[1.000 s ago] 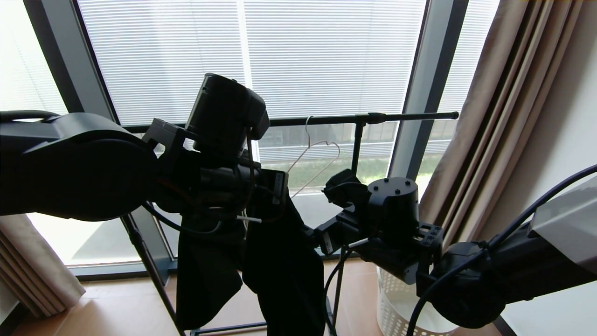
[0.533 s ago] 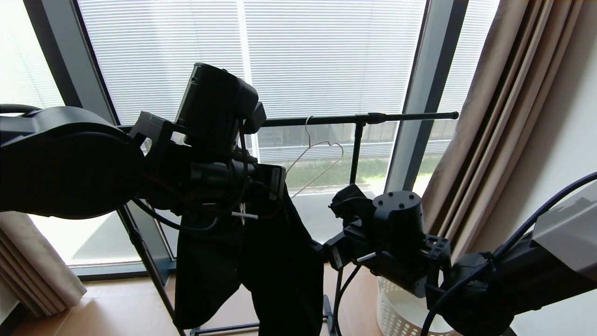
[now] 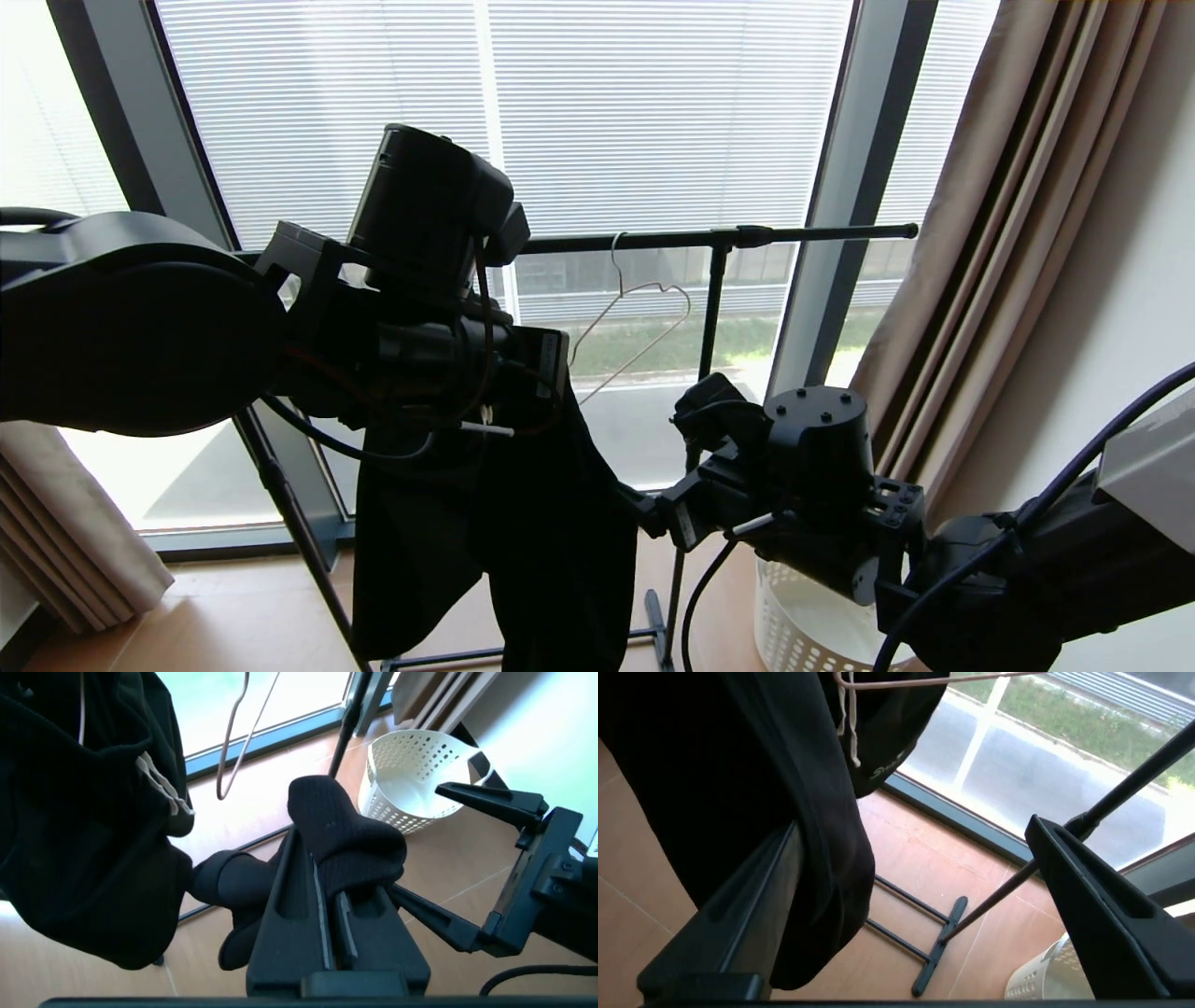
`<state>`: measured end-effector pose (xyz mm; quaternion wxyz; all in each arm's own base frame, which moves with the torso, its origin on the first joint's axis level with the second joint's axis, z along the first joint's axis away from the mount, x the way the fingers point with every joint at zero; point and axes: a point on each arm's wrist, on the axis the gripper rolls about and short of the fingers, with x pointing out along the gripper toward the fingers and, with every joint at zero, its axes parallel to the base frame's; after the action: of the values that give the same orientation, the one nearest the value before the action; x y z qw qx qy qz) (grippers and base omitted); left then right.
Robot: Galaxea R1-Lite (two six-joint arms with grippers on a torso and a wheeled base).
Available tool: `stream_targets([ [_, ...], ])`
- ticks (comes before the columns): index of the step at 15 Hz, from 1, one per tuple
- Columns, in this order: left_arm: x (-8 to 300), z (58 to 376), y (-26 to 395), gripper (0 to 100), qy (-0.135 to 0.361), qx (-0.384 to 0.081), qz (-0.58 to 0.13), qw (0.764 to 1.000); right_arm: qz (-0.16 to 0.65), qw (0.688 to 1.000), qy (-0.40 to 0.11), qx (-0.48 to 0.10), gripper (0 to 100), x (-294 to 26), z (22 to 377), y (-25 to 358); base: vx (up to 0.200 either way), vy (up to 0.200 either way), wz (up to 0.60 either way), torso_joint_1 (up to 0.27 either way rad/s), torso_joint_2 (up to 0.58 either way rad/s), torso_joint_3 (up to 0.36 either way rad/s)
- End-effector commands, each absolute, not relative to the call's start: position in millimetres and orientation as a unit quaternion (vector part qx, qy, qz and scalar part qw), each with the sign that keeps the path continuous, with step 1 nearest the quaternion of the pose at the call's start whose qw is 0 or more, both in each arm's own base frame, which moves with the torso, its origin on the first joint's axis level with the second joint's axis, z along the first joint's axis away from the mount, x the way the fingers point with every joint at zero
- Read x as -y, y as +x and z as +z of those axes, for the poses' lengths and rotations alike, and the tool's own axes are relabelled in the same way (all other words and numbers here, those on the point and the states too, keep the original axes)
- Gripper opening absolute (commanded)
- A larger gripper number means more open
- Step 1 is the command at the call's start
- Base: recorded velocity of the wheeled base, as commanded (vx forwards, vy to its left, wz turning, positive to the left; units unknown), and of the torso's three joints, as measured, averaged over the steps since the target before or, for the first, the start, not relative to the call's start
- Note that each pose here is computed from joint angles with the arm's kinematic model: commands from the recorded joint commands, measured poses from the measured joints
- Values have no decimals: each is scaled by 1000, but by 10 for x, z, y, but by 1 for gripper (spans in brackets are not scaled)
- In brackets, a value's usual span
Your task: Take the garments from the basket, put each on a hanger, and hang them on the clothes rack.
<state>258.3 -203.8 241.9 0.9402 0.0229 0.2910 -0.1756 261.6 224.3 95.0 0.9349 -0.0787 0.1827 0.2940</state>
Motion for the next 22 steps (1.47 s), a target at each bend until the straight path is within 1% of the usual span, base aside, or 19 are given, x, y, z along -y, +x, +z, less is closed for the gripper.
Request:
stream_targets([
  [1,2039,2415,2578,0,23,-292,-175,940,296,933,-81,-186,100,-2284,906,2635,0,0,0,0,0,0],
  [7,2027,2404,2572,0,24,-294,-174,940,303,931,-84,-186,100,-2409,847,2678,0,0,0,0,0,0],
  [13,2023,2414,2566,0,24,-292,-175,940,307,930,-85,-184,100,-2434,848,2671,0,0,0,0,0,0],
  [18,2018,2424,2560,0,23,-291,-175,940,305,930,-87,-185,100,-2556,758,2797,0,0,0,0,0,0],
  [22,2010,2449,2543,0,22,-288,-177,941,304,929,-90,-192,100,-2579,684,2822,0,0,0,0,0,0],
])
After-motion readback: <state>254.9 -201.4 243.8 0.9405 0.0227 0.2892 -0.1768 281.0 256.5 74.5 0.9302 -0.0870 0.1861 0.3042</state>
